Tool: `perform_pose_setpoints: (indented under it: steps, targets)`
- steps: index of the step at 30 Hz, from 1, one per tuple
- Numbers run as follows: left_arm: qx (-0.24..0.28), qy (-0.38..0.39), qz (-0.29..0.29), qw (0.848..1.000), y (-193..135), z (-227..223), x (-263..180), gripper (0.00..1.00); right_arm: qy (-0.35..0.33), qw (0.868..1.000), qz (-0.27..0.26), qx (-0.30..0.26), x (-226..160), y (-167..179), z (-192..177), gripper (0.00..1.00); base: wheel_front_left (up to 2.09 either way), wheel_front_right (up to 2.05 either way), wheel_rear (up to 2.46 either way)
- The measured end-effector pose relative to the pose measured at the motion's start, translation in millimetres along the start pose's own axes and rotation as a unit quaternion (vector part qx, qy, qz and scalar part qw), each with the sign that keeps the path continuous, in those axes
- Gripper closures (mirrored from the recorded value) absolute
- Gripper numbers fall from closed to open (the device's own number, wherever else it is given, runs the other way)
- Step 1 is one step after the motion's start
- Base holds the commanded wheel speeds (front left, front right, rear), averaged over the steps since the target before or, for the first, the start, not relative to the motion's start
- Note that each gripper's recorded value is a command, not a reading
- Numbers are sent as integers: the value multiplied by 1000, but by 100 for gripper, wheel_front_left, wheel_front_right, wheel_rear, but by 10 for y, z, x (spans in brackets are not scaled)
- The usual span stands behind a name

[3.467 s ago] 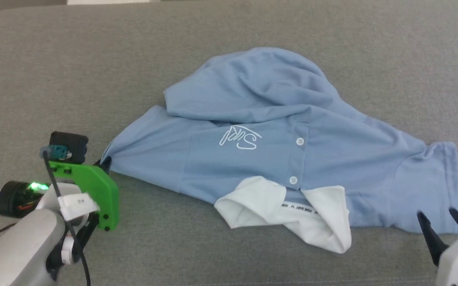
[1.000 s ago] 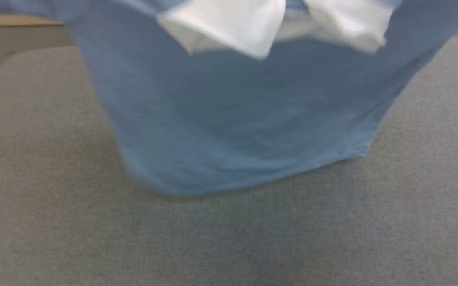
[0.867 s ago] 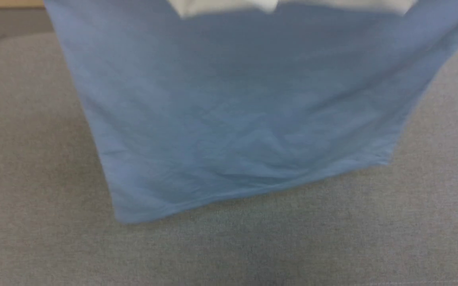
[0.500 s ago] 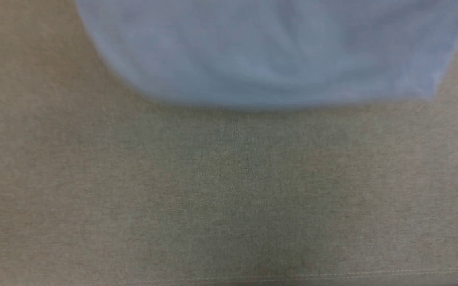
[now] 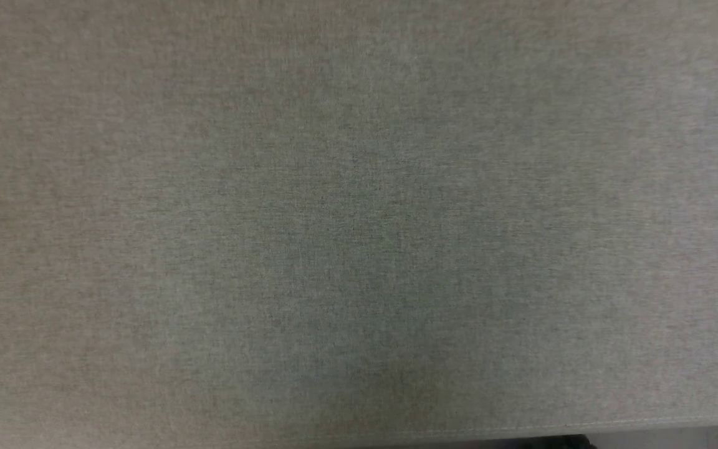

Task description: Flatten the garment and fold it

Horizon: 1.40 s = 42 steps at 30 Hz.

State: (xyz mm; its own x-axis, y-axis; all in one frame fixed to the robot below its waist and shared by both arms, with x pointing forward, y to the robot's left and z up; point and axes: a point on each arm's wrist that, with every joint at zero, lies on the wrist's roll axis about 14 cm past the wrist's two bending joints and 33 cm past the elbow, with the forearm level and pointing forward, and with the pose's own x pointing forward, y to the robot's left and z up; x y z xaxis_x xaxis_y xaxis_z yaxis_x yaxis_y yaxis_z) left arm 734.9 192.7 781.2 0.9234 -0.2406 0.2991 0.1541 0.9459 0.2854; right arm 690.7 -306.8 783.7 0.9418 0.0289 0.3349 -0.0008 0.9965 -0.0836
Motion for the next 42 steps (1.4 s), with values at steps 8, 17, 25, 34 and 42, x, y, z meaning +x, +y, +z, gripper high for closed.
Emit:
perform_pose_setpoints:
  steps: [8, 17, 25, 34, 42]
  targets:
    - [-12, 93, -17, 995, -204, -1066, -63, 100, 106, 994, 40, 8, -57, 337, -1183, 100, 0, 0, 0]
    - [-38, 255, -48, 965, -622, -2373, -1074, 100, 249, 967, 56, 6, -863, 384, -2165, 100, 0, 0, 0]
    - [-5, 352, -109, 930, -843, -2598, -2080, 100, 384, 917, 85, -66, -1938, 193, -2535, 100, 0, 0, 0]
    - [29, 420, -172, 891, -925, -2398, -2940, 100, 486, 860, 111, -107, -2822, 32, -2403, 100, 0, 0, 0]
    - [14, 471, -209, 857, -1096, -2257, -3715, 100, 567, 807, 127, -104, -3594, -43, -2235, 100, 0, 0, 0]
